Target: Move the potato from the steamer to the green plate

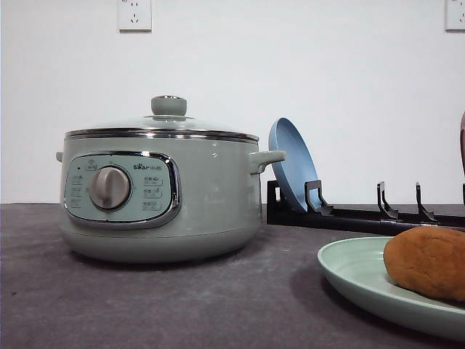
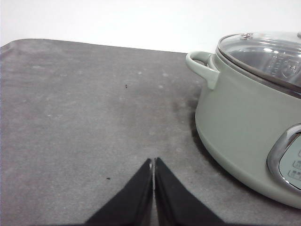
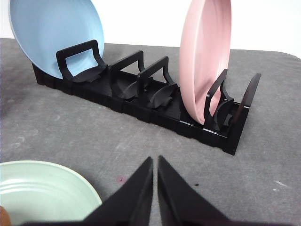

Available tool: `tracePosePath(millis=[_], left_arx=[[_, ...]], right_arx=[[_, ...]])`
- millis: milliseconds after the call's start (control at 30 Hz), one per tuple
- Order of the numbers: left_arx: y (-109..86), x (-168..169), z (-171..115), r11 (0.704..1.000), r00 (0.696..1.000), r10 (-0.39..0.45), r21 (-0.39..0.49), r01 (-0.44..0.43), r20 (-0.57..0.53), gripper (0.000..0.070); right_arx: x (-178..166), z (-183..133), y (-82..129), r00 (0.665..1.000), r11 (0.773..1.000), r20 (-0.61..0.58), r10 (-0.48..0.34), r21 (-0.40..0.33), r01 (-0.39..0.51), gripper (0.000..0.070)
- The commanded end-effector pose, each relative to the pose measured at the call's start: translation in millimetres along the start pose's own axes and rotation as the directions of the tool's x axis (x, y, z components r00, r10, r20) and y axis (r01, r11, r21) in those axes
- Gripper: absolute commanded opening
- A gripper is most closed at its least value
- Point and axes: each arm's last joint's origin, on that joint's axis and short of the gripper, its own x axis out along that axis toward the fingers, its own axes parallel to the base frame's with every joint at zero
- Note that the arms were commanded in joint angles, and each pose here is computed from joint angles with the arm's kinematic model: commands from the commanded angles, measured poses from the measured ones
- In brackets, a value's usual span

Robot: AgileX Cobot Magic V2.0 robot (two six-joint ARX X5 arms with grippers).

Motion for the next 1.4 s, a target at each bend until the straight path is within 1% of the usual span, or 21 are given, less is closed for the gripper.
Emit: tracePosePath(millis=[0,1367], left_arx=[[0.9,2.0,-7.2,1.000,1.000,0.005,0.011,-0.005,-0.026,0.0000],[0.9,2.0,-7.2,1.000,1.000,0.005,0.011,-0.005,-0.026,0.0000]], right_arx=[[0.4,-0.4,0.1,1.000,1.000,0.010,-0.002,0.009,0.001,0.0005],[0.4,-0.3,0.1,1.000,1.000,0.010,-0.002,0.009,0.001,0.0004]])
